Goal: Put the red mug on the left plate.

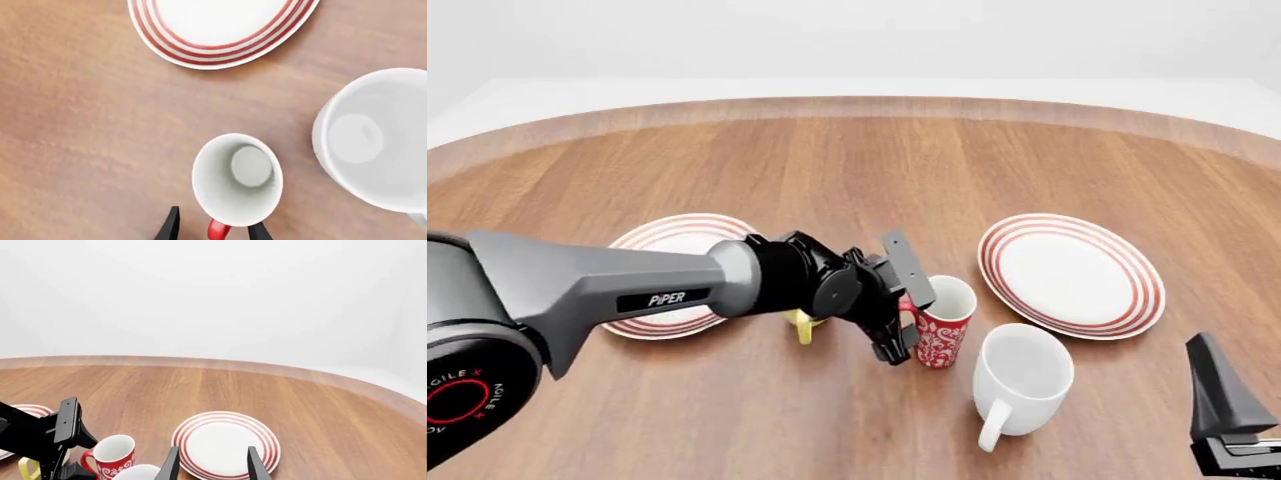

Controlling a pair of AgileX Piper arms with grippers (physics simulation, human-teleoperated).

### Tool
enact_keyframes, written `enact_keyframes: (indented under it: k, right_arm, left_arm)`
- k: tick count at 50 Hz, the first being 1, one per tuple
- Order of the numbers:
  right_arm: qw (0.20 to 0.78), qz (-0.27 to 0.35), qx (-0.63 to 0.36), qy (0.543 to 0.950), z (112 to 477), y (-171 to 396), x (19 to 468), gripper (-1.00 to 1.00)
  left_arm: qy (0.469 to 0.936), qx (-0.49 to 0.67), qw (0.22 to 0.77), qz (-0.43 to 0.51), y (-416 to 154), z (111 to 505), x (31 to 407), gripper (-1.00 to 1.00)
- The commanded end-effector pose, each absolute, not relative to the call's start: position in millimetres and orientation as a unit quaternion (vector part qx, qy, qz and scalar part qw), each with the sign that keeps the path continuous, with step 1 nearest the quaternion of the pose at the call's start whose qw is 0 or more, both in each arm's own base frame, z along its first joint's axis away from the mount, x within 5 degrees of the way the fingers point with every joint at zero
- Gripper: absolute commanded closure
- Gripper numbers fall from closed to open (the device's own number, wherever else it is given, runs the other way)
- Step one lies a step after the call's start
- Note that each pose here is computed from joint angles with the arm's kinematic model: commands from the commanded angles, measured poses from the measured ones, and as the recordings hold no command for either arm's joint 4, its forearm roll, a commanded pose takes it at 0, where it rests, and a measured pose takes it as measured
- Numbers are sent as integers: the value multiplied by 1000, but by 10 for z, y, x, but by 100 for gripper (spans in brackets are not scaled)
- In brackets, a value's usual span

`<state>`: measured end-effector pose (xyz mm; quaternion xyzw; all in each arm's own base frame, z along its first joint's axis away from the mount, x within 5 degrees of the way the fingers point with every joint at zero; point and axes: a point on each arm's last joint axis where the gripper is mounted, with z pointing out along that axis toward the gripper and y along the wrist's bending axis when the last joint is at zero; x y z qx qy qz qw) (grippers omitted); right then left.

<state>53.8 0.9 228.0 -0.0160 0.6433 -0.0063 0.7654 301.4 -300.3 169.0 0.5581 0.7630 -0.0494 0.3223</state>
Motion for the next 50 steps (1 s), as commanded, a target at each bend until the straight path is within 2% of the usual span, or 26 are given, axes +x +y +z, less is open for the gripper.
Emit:
enact_keyframes:
  k: [1, 5, 6, 22, 50]
  right_arm:
    - [765, -7, -15, 643, 2278, 8, 539, -100]
    - [765, -7, -15, 643, 2281, 8, 538, -100]
    - [765, -7, -15, 643, 2284, 7, 537, -100]
    - [766, -8, -15, 643, 2279, 7, 538, -100]
    - [768, -12, -22, 640, 2266, 10, 541, -100]
  left_arm:
    - [767, 553, 322, -49, -3024, 1653, 3083, -100]
    - [766, 554, 322, -53, -3043, 1652, 3030, -100]
    - [766, 554, 323, -53, -3044, 1650, 3028, 100]
    - [765, 551, 328, -60, -3058, 1720, 2941, 100]
    - [772, 499, 386, -79, -2897, 2127, 2957, 100]
